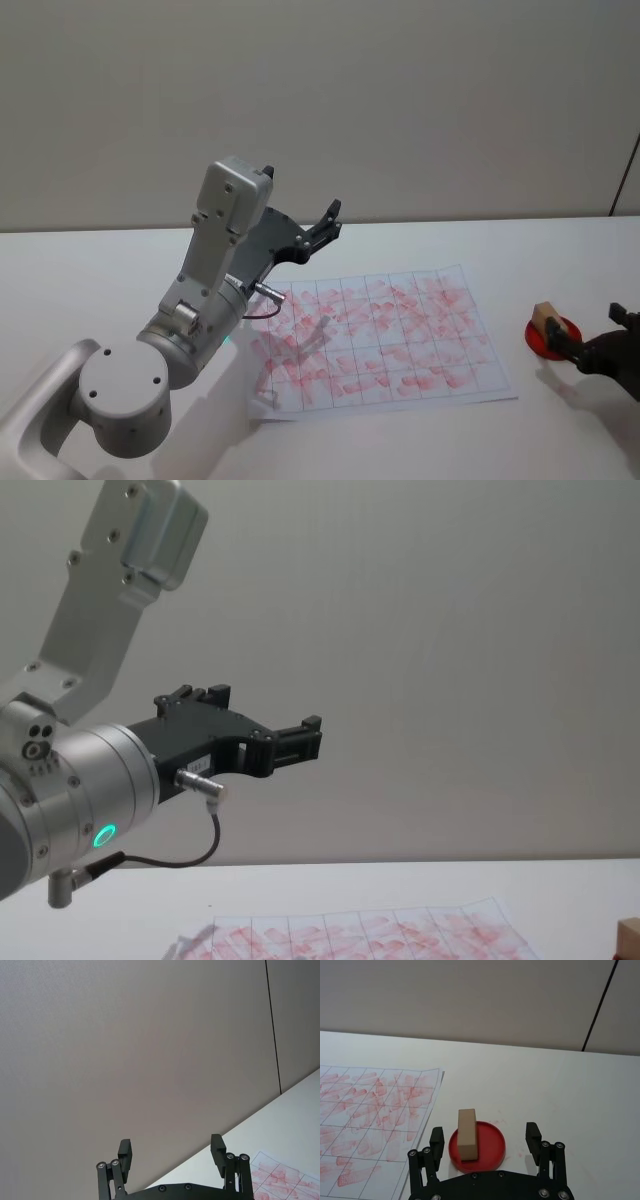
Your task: Use the one hand to pick up the stamp and affix it onto the A4 paper.
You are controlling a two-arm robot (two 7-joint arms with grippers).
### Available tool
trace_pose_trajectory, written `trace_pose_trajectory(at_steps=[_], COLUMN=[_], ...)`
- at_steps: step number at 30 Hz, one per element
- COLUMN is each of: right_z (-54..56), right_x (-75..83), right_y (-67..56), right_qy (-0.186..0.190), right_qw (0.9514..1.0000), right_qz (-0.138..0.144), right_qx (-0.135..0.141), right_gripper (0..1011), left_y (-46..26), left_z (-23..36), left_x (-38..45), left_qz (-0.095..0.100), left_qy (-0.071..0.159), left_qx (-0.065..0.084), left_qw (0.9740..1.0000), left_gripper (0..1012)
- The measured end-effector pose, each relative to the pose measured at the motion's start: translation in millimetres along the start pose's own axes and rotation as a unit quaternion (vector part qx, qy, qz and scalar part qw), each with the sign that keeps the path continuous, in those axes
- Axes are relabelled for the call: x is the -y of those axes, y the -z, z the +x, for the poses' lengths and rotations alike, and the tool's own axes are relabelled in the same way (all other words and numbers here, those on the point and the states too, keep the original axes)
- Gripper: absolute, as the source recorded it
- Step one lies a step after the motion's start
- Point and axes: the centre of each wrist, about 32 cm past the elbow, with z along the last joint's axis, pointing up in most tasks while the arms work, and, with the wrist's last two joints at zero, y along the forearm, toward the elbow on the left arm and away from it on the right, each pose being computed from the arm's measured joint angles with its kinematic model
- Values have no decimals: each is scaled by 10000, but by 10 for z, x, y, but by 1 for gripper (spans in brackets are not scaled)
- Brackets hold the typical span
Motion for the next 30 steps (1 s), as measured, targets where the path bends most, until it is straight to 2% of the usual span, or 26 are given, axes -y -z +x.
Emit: trace_pose_trajectory(at_steps=[14, 24, 29, 30], right_z=[-30, -57, -66, -67], right_x=[-276, -372, -407, -410], right_y=[-22, -37, -44, -44], right_qy=[-286, -374, -405, -408], right_qw=[9992, 9985, 9982, 9982], right_qz=[-255, -355, -390, -395], right_qx=[129, 174, 195, 197], right_gripper=[1003, 999, 904, 848], left_y=[0, 0, 0, 0], left_z=[0, 0, 0, 0], left_x=[0, 0, 0, 0], left_qz=[1, 1, 0, 0], left_qy=[0, 1, 0, 1], left_qx=[0, 0, 0, 0], left_qw=[10000, 10000, 10000, 10000], left_gripper=[1001, 1001, 1001, 1001])
